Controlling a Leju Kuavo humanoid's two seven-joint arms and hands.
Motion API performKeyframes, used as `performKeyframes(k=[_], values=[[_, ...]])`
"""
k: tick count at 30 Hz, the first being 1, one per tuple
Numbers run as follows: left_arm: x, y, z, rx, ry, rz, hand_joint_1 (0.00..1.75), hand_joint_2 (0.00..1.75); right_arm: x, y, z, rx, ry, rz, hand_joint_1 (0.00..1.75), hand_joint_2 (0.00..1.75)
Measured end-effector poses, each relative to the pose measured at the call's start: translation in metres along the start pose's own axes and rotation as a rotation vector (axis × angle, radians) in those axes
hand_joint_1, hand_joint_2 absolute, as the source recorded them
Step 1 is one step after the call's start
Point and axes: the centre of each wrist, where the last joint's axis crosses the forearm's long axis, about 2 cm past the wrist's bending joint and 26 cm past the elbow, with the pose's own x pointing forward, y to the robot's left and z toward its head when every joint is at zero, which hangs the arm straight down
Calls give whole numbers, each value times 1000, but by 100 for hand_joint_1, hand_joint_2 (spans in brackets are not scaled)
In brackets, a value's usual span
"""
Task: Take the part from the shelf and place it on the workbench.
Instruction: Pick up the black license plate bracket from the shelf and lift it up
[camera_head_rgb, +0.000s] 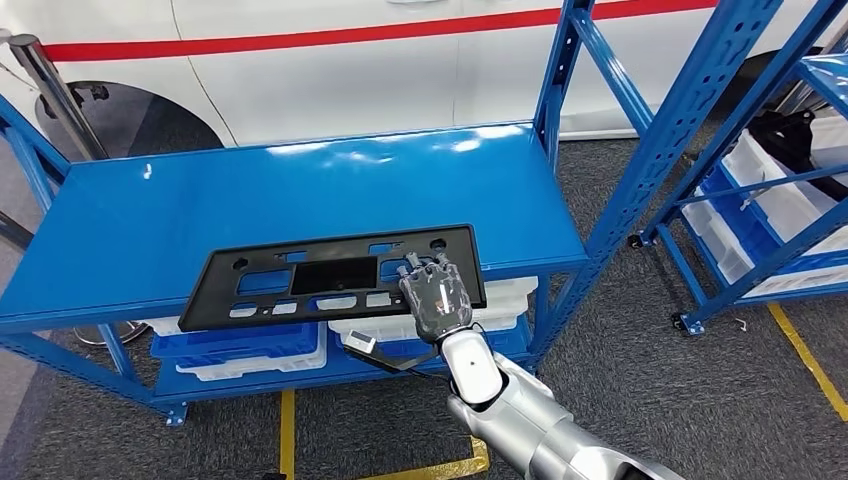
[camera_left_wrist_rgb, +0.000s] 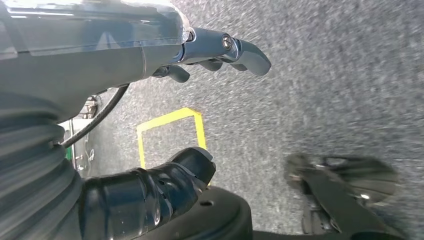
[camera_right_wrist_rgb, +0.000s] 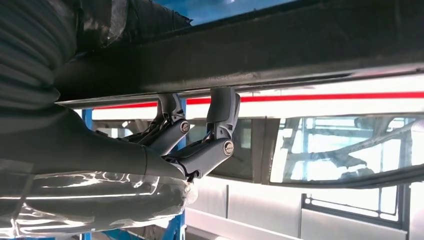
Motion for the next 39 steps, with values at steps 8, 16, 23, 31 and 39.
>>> performKeyframes(k=[8, 16, 23, 31, 39], values=[[3, 1, 0, 2, -7, 0, 0, 175, 0, 0, 1, -3, 5, -5, 175, 175], [5, 1, 0, -8, -9, -8, 0, 175, -1, 3, 7, -14, 5, 8, 175, 175], [8, 1, 0, -16, -11, -17, 0, 175, -1, -2, 5, -45, 6, 3, 175, 175], [7, 0, 0, -18, -4, -34, 0, 175, 0, -1, 6, -47, 8, -3, 175, 175], [12, 1, 0, -18, -13, -38, 0, 175, 7, -3, 9, 12, -17, -89, 175, 175]])
